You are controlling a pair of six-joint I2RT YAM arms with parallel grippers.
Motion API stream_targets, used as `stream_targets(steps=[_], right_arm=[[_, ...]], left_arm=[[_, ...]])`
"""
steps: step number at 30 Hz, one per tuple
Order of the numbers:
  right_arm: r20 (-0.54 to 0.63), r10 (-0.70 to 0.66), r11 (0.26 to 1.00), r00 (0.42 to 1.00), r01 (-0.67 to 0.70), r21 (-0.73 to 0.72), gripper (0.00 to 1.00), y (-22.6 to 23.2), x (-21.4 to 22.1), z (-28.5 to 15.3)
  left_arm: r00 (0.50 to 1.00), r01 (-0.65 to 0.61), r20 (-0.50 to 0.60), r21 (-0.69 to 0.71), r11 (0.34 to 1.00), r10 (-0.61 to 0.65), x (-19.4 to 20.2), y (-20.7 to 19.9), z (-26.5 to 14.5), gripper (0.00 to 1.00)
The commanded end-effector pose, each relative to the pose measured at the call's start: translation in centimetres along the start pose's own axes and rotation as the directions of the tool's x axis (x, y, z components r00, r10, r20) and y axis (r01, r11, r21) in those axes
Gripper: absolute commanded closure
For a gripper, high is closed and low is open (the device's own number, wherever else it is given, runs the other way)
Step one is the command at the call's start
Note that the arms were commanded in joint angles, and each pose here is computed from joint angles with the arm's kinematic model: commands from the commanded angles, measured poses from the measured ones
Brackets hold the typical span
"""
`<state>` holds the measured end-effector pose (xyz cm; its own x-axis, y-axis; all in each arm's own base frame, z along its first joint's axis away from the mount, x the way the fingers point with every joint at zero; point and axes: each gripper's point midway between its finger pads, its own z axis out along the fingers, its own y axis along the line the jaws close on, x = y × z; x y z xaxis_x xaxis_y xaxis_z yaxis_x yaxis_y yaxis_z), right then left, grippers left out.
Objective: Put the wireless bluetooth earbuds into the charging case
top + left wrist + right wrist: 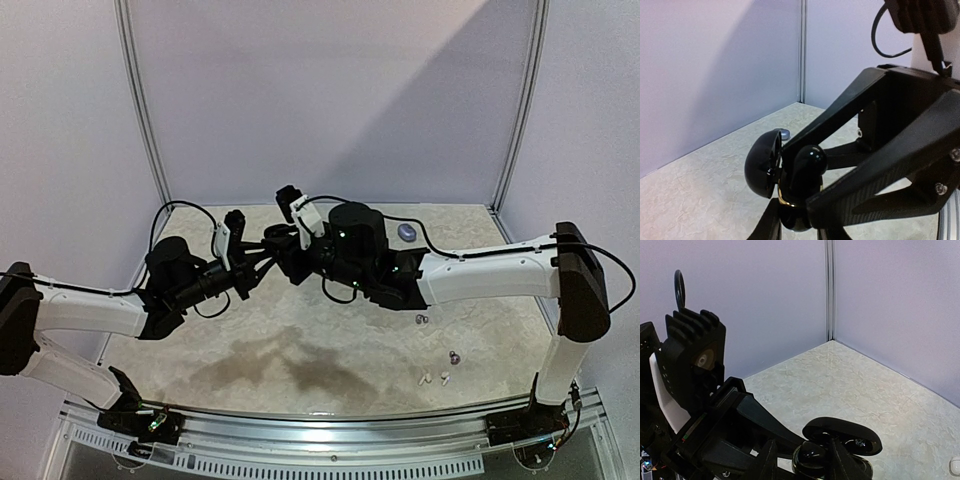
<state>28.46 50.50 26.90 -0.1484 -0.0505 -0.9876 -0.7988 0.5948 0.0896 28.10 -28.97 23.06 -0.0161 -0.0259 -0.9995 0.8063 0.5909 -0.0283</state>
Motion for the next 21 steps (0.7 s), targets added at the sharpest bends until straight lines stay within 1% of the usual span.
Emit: stream_targets(steps=[1,6,10,15,21], right_arm=[[-0.076,-0.036,0.991,0.996,0.045,0.123,0.63,-3.11,1.95,0.28],[-0.095,-0.045,0.992,0.994,0.056,0.117,0.59,-3.11,2.55,0.02],[-0.094,-0.063,0.991,0.994,0.074,0.11,0.56,-3.05,2.22,-0.12],[-0.112,-0.098,0.987,0.989,0.111,0.117,0.54,-3.28,2.2,-0.44],[-0.118,-0.111,0.986,0.987,0.125,0.114,0.53,-3.59,1.98,-0.52]], left_arm=[[0.997,-0.006,0.079,0.086,0.996,-0.001,-2.26,-1.85,-0.49,1.0],[0.997,0.006,0.072,0.093,0.996,-0.013,-2.13,-1.96,-0.53,1.0],[0.997,0.014,0.068,0.1,0.995,-0.021,-2.03,-2.06,-0.55,1.0],[0.998,0.016,0.066,0.1,0.995,-0.023,-1.99,-2.06,-0.58,1.0],[0.997,0.023,0.072,0.112,0.993,-0.032,-2.24,-2.25,-0.62,1.0]])
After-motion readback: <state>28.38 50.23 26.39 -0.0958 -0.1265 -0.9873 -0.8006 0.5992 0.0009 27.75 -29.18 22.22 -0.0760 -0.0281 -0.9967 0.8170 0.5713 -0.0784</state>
